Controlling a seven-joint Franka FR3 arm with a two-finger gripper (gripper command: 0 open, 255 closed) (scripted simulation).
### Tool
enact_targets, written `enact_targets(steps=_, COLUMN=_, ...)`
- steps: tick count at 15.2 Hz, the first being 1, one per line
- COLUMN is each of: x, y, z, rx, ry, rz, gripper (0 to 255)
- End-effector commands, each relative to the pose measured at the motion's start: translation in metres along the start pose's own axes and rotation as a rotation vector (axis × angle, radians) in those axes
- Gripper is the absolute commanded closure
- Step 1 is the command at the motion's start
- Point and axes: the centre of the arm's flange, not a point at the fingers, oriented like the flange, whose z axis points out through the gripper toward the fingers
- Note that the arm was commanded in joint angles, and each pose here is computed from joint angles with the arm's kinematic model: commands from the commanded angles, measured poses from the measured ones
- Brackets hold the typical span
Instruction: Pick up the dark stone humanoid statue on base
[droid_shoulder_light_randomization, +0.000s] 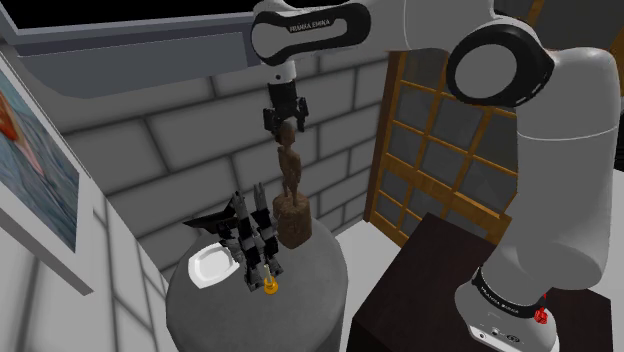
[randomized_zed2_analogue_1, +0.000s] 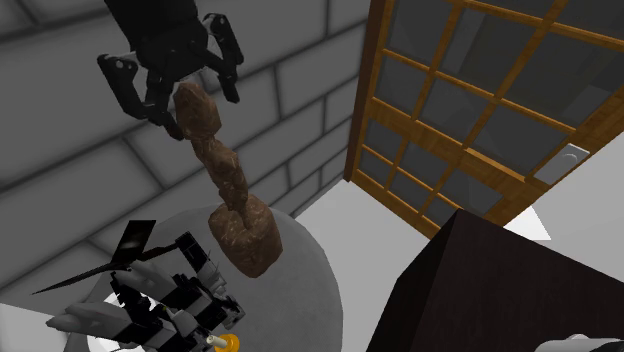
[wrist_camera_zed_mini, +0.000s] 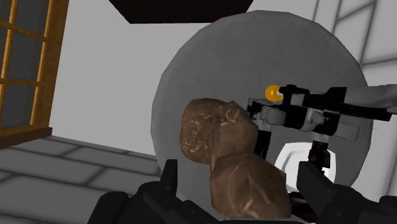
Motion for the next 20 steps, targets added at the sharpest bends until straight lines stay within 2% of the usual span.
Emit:
enact_targets(steps=1, x=0.029, y=-0.002, z=0.008, rx=-0.007, ry=-0.02, rz=0.0, gripper=0)
enact_targets(steps=4, x=0.064, y=-0.007, z=0.019, rx=-0.017, ry=-0.045, rz=0.0, gripper=0)
enact_targets(steps=13, x=0.071, y=-0.006, z=0.059, rx=-0.017, ry=-0.045, rz=0.0, gripper=0)
enact_targets(steps=14, x=0.07, y=-0.005, z=0.058, rx=-0.017, ry=-0.045, rz=0.0, gripper=255)
enact_targets(steps=20, x=0.07, y=-0.005, z=0.058, rx=-0.017, ry=-0.045, rz=0.0, gripper=255)
